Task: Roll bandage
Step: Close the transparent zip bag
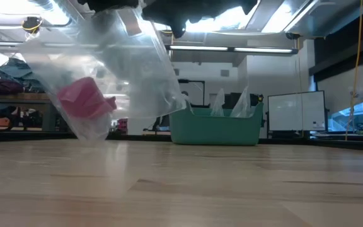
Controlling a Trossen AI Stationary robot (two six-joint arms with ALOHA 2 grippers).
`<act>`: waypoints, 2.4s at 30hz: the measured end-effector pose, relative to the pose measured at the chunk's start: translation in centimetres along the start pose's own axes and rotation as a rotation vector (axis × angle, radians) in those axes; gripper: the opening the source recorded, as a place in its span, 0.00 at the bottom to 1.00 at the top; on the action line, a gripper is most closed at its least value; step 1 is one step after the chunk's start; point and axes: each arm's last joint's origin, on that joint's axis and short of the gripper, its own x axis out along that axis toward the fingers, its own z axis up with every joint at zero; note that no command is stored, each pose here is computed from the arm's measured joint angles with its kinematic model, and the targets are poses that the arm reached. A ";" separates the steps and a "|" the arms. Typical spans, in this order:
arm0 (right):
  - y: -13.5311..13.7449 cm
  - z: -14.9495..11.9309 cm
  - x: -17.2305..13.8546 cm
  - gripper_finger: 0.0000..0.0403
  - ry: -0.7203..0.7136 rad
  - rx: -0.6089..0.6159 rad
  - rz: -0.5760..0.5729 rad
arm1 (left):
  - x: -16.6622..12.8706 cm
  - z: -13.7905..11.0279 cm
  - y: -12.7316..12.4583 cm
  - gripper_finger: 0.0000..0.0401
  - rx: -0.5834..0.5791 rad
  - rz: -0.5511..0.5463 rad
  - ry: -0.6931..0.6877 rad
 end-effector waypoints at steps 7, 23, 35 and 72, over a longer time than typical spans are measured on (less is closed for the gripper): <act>0.1 -0.4 0.0 0.03 0.040 0.015 0.005 | -0.1 0.0 0.0 0.00 0.000 0.002 0.003; -0.2 0.6 0.0 0.33 -0.069 -0.057 -0.028 | -0.3 0.1 -0.1 0.00 0.007 -0.010 -0.005; 0.0 0.7 0.0 0.42 -0.079 -0.029 0.031 | -0.3 0.1 0.0 0.00 0.006 -0.009 -0.003; 0.0 0.2 0.0 0.10 -0.011 0.051 0.017 | -0.6 0.6 -0.2 0.00 0.025 -0.015 -0.065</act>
